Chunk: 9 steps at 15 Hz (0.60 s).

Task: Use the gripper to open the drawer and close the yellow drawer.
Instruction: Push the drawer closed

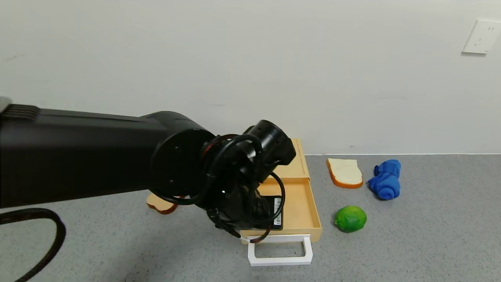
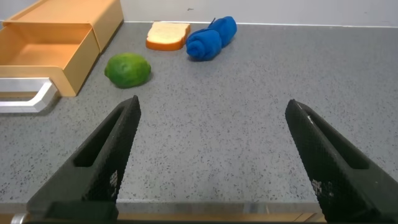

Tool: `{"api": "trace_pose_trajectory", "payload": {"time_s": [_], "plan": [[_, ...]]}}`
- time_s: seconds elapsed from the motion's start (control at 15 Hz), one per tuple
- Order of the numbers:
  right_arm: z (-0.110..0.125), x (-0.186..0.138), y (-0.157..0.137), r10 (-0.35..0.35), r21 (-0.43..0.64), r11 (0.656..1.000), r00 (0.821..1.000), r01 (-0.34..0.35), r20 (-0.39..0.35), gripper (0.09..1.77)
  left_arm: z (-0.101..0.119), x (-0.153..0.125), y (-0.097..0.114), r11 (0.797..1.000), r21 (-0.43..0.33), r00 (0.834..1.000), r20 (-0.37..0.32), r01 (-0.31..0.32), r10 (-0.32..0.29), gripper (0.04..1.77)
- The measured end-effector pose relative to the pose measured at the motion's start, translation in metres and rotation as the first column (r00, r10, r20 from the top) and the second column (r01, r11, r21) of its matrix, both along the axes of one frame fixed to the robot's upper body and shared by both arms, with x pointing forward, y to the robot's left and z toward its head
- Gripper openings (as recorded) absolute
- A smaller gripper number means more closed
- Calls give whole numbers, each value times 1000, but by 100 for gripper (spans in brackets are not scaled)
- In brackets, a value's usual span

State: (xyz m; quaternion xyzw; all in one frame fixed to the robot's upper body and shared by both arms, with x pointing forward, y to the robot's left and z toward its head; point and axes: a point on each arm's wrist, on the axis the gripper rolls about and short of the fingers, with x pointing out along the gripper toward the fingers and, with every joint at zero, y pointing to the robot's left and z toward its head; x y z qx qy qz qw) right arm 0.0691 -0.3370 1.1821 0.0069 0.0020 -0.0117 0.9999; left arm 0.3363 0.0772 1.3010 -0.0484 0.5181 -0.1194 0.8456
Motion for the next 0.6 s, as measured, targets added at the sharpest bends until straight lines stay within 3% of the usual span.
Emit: {"api": "trace_pose_trajectory", "payload": {"time_s": [0.6], "plan": [[0, 0, 0, 0, 0, 1000, 1000, 0, 0, 171, -42, 13, -35, 998, 63, 996, -88, 31, -26, 11]]}}
